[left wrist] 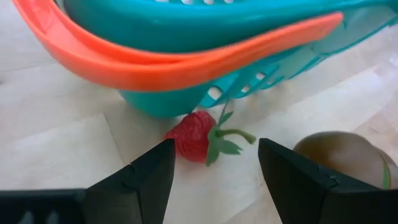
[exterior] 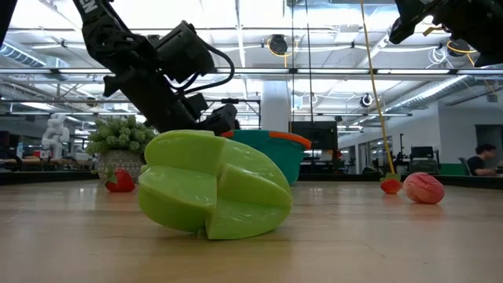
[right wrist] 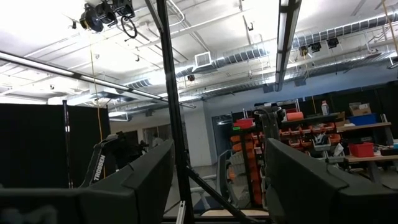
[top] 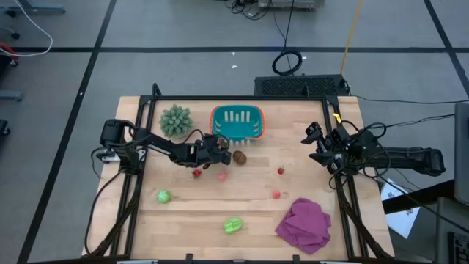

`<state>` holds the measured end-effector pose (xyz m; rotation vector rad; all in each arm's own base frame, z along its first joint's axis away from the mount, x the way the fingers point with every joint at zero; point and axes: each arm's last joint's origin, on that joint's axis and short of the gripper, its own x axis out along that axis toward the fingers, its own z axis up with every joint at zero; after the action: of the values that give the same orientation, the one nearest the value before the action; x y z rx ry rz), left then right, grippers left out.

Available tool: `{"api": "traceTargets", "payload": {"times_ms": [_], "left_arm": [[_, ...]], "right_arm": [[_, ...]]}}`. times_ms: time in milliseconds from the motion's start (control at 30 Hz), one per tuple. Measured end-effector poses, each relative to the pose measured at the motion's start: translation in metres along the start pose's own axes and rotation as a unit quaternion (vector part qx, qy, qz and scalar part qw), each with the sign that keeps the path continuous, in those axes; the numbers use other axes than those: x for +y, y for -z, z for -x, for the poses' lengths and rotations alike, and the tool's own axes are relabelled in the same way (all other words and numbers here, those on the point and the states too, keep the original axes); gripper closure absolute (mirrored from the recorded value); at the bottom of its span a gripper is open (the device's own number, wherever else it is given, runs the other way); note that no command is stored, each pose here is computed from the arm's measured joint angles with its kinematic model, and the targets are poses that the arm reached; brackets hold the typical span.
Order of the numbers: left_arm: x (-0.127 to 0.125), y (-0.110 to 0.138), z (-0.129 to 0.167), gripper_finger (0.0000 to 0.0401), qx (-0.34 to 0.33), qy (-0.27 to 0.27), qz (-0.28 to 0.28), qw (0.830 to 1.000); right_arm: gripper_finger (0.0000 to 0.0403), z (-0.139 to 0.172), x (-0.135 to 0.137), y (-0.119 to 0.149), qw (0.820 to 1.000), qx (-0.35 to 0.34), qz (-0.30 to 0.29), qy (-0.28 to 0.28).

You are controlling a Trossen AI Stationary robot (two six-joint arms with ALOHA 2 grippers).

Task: Pick and placing Produce into tupperware
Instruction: Put the top red strawberry into the blue basket

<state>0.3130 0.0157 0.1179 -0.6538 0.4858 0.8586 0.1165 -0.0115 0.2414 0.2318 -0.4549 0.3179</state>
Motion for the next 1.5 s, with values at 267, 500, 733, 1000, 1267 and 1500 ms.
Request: {"api": "traceTargets", "payload": {"times_ms": [267, 500, 733, 1000, 1267, 1500], "left_arm": [[0.000, 0.001, -0.001, 0.0167, -0.001, 0.002, 0.001, 1.000], [0.000, 0.014, -0.017, 0.0167, 0.005, 0.009, 0.004, 1.000], [-0.008, 0.013, -0.021, 0.0167, 0.006, 0.019, -0.001, 1.000], [-0.015, 0.008, -0.021, 0.0167, 0.025, 0.005, -0.015, 1.000], [-0.017, 0.007, -0.021, 0.0167, 0.024, 0.004, -0.016, 1.000], [-0.017, 0.007, -0.021, 0.0207, 0.023, 0.003, -0.017, 1.000]], "right_arm": [[0.0161, 0.000, 0.000, 0.000, 1.000, 0.000, 0.000, 0.000], [0.0161, 0.000, 0.000, 0.000, 1.000, 0.000, 0.000, 0.000], [0.0161, 0.000, 0.000, 0.000, 1.000, 0.000, 0.000, 0.000], [0.0161, 0.000, 0.000, 0.000, 1.000, 0.000, 0.000, 0.000], [0.0161, 0.000, 0.000, 0.000, 1.000, 0.000, 0.000, 0.000], [0.0161, 0.000, 0.000, 0.000, 1.000, 0.000, 0.000, 0.000]]}}
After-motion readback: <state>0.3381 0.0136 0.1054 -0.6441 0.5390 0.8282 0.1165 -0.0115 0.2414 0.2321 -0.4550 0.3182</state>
